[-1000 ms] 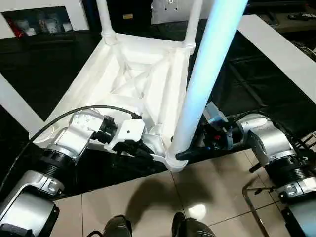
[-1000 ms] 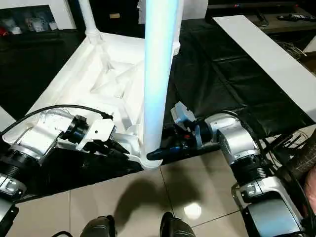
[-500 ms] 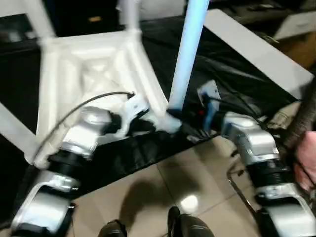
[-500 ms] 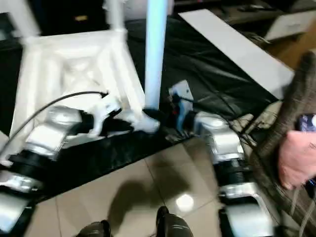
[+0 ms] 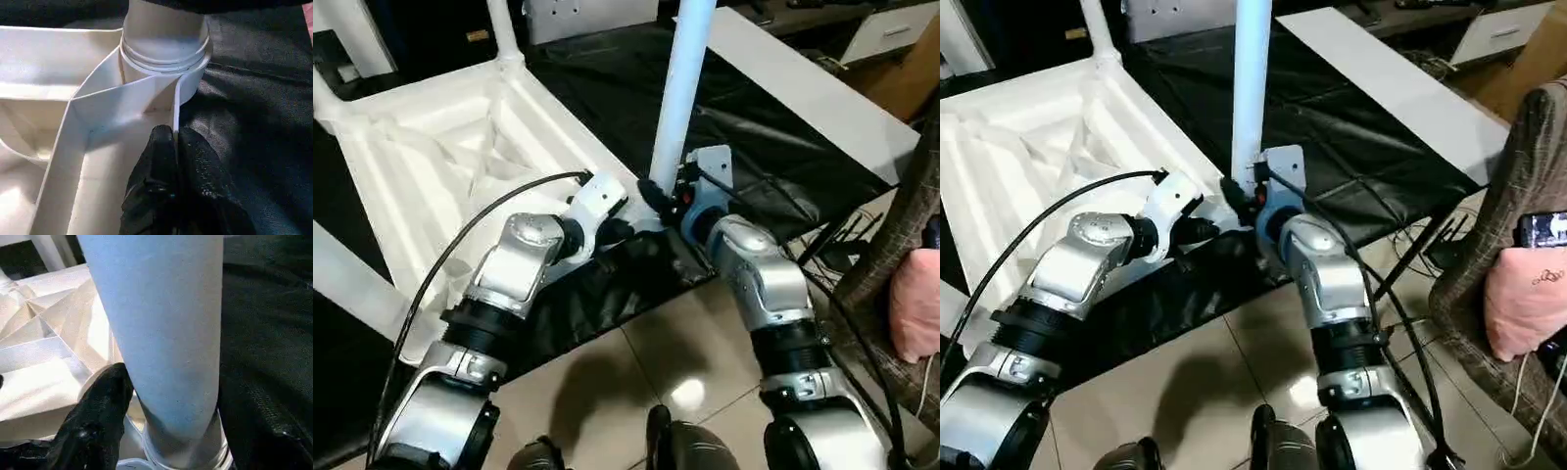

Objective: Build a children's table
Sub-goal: Rotate leg to tighten

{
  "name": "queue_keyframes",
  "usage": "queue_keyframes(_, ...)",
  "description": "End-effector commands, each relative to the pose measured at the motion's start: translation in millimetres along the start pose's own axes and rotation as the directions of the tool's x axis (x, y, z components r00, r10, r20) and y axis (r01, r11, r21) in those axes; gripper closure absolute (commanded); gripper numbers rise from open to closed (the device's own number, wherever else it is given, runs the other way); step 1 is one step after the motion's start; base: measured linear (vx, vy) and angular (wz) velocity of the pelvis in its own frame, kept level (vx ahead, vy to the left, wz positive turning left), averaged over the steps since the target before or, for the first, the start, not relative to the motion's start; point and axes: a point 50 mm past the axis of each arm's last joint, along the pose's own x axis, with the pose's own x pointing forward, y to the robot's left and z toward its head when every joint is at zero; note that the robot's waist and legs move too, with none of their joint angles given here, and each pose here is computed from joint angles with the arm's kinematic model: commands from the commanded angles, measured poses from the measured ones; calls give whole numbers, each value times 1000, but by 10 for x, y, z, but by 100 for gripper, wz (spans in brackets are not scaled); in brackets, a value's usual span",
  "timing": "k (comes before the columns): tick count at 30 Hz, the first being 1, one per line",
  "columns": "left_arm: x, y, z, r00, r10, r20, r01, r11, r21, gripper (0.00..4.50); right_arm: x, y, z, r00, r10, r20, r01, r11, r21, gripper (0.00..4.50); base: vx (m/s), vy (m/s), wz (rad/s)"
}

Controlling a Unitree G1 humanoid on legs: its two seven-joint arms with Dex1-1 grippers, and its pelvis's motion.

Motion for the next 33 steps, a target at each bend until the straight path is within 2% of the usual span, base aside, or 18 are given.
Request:
queue_keyframes(1, -22, -22, 61, 999, -28, 38, 26, 999, 43, 450, -10, 193, -115, 984, 178, -27, -177, 984, 18, 133, 0, 0, 0)
queue_keyframes(7, -151, 22, -66, 993, -114, 18, 112, 989, 98, 450, -213, 3, -70, 960, 279, -6, -279, 960, -39, 90, 6, -9, 1)
queue_keyframes(8, -220, 25, -129, 983, -183, 8, 180, 973, 142, 450, -309, -113, -37, 946, 324, -7, -323, 943, -78, 90, 37, -55, 3)
queue_keyframes(10, -285, 19, -199, 967, -253, -15, 252, 952, 174, 450, -392, -217, -19, 930, 367, -34, -368, 920, -136, 57, 17, -26, 0)
queue_keyframes(11, -315, 14, -229, 957, -287, -25, 287, 940, 185, 450, -429, -262, -19, 920, 388, -58, -392, 905, -163, 57, 0, 0, 0)
queue_keyframes(12, -326, 9, -235, 953, -303, -26, 302, 933, 194, 450, -441, -272, -17, 915, 398, -64, -403, 899, -172, 53, 0, 0, 0)
queue_keyframes(13, -379, -7, -272, 929, -368, -43, 368, 902, 228, 450, -495, -314, -5, 892, 444, -89, -453, 868, -204, 44, 0, 0, 0)
queue_keyframes(14, -379, -7, -272, 929, -368, -43, 368, 902, 228, 450, -495, -314, -5, 892, 444, -89, -453, 868, -204, 44, 0, 0, 0)
queue_keyframes(17, -458, -31, -352, 878, -471, -89, 476, 838, 267, 450, -606, -335, 2, 805, 576, -140, -593, 775, -217, 44, 0, 0, 0)
queue_keyframes(18, -458, -31, -352, 878, -471, -89, 476, 838, 267, 450, -606, -335, 2, 805, 576, -140, -593, 775, -217, 44, 0, 0, 0)
queue_keyframes(19, -505, -64, -384, 830, -545, -121, 554, 780, 290, 450, -665, -341, -4, 728, 661, -184, -686, 698, -208, 44, 0, 0, 0)
queue_keyframes(23, -537, -88, -409, 786, -596, -168, 615, 724, 312, 450, -703, -338, -4, 651, 728, -217, -759, 623, -188, 44, 0, 0, 0)
queue_keyframes(25, -549, -107, -417, 753, -627, -200, 655, 682, 327, 450, -711, -334, -17, 594, 762, -257, -804, 565, -184, 44, 0, 0, 0)
queue_keyframes(26, -549, -109, -417, 749, -631, -204, 659, 676, 329, 450, -711, -332, -19, 586, 766, -262, -810, 557, -183, 44, 0, 0, 0)
queue_keyframes(27, -544, -117, -412, 731, -643, -228, 678, 650, 344, 450, -705, -323, -31, 542, 788, -292, -840, 515, -168, 61, 0, 0, 0)
queue_keyframes(29, -534, -117, -404, 726, -645, -238, 683, 639, 353, 450, -696, -313, -36, 518, 799, -306, -855, 494, -157, 71, 0, 0, 0)
queue_keyframes(32, -503, -105, -376, 717, -648, -256, 692, 617, 376, 450, -678, -285, -48, 446, 831, -334, -894, 429, -127, 92, 0, 0, 0)
queue_keyframes(33, -503, -105, -376, 717, -648, -256, 692, 617, 376, 450, -678, -285, -48, 446, 831, -334, -894, 429, -127, 103, 0, 0, 0)
